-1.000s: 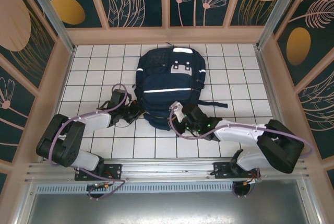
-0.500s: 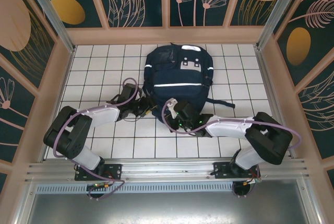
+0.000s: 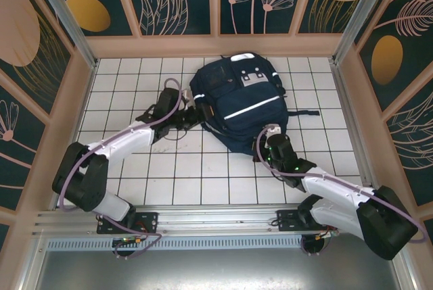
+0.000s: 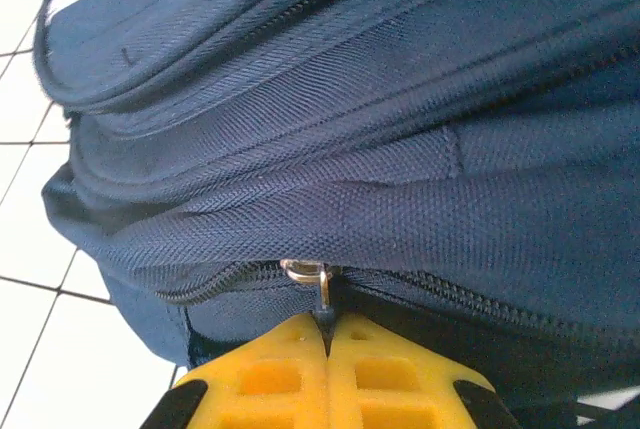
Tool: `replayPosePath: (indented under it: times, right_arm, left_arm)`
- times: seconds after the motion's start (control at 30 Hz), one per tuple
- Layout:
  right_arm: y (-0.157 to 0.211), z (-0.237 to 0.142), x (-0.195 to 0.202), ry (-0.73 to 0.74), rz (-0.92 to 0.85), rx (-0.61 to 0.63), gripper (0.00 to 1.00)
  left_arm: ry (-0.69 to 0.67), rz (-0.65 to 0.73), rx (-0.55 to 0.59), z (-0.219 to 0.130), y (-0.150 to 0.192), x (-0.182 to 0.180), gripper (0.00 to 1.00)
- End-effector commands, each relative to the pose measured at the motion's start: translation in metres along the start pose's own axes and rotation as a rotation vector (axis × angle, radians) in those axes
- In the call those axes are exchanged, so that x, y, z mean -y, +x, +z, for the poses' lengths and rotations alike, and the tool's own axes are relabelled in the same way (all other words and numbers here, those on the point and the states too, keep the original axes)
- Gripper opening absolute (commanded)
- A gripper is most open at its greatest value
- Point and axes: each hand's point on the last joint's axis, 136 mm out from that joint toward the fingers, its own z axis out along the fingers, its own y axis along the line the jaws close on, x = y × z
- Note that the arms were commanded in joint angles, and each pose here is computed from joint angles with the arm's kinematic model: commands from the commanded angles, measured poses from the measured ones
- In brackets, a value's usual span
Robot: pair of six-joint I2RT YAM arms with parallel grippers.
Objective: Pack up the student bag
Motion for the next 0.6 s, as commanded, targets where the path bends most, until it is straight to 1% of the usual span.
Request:
replayPosePath:
  times: [0.0,0.07,0.1,0.17,0.3,0.4,0.5,0.57]
  right_arm:
    - [-0.015,-0.002,0.015,0.047,0.066,0.085,0.00]
    - [-0.013,0.001,0.018,0.046,0.073,0.081,0.00]
    - [-0.012,0.002,0.019,0.048,0.076,0.079,0.00]
    - [-0.011,0.004,0.021,0.048,0.082,0.078,0.00]
    - [-0.010,0.005,0.023,0.046,0.094,0.079,0.00]
    - [-0.010,0.005,0.023,0.042,0.098,0.076,0.00]
    - [-0.010,0.005,0.023,0.043,0.099,0.072,0.00]
    - [-0.009,0.004,0.025,0.045,0.098,0.072,0.00]
  left_arm:
    - [-0.060,0.056,0.082,0.006,-0.046,0.000,0.72]
    - [-0.100,0.097,0.120,0.015,-0.072,0.003,0.75]
    - [-0.138,0.096,0.118,0.028,-0.082,-0.005,0.77]
    - [-0.171,0.094,0.134,0.045,-0.103,-0.010,0.79]
    - [-0.200,0.068,0.129,0.085,-0.134,-0.025,0.79]
    - [-0.282,0.039,0.107,0.111,-0.143,-0.052,0.78]
    - [-0.373,-0.011,0.118,0.118,-0.147,-0.077,0.78]
    - [-0.386,-0.040,0.124,0.117,-0.144,-0.084,0.78]
